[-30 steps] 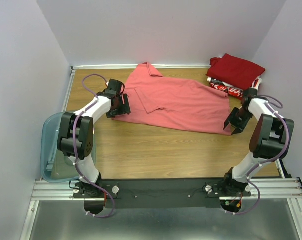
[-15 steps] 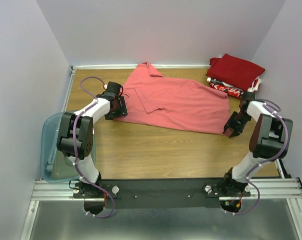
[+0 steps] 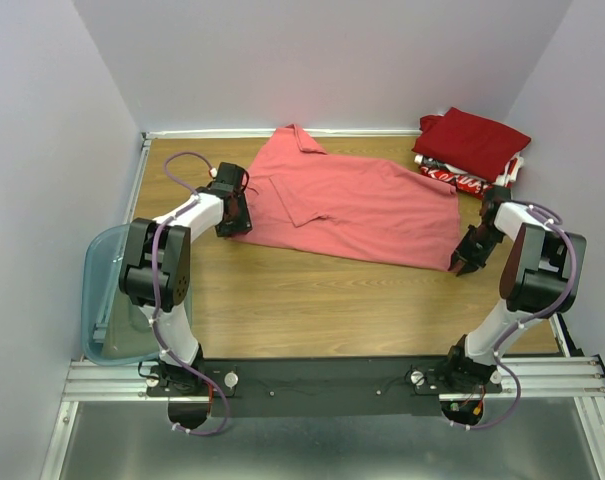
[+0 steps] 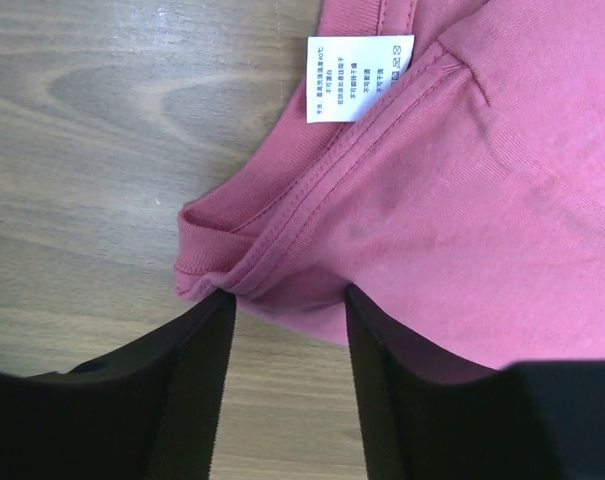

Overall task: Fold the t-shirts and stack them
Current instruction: Fold the tshirt

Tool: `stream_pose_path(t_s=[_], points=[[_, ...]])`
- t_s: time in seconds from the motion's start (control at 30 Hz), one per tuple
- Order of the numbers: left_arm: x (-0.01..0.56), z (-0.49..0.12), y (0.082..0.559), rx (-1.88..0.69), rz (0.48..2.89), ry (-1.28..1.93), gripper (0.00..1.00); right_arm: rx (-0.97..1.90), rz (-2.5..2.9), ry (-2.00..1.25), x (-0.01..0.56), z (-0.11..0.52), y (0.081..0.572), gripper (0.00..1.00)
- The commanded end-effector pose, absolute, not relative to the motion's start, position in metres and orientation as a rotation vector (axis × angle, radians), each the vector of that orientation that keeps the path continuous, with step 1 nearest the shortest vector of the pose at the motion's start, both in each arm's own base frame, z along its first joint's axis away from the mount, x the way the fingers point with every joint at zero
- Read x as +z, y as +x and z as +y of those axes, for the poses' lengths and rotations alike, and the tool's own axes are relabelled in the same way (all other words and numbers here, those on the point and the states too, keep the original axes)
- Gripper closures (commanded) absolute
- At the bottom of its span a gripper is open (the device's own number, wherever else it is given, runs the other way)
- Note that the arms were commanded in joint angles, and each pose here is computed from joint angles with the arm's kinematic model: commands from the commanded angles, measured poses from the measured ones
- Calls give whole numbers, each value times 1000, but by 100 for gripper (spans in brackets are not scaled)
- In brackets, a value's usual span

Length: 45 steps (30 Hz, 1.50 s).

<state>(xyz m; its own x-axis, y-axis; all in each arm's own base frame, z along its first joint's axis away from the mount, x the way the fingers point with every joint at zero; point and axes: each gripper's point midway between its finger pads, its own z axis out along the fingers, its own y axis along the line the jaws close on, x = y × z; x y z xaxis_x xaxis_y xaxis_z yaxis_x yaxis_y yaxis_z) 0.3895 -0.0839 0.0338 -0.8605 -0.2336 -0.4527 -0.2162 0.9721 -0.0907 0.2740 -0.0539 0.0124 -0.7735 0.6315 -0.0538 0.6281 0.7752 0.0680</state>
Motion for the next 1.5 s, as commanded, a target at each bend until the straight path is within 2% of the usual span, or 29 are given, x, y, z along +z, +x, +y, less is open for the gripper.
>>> stream_pose_path(t_s=[0.0, 0.07, 0.13, 0.2, 0.27, 0.4, 1.13, 1.47], points=[[33, -79, 401, -19, 2617, -321, 47, 29, 2873, 1057, -3, -65, 283, 68], [31, -78, 399, -17, 2623, -317, 55, 28, 2878, 1056, -5, -66, 285, 75], [27, -77, 395, -11, 2629, -313, 70, 28, 2882, 1055, -6, -66, 285, 82], [23, -76, 391, -5, 2641, -310, 80, 25, 2889, 1056, -7, -66, 282, 90], [20, -76, 389, -3, 2648, -305, 100, 20, 2893, 1055, -7, -66, 280, 93], [17, -75, 384, 3, 2658, -295, 100, 20, 2916, 1053, -6, -62, 267, 100], [33, -55, 310, 55, 2701, -376, 100, 77, 3005, 1165, 29, -31, 198, 100], [49, -42, 291, 110, 2684, -451, 100, 188, 2983, 1222, 50, -13, 183, 100]])
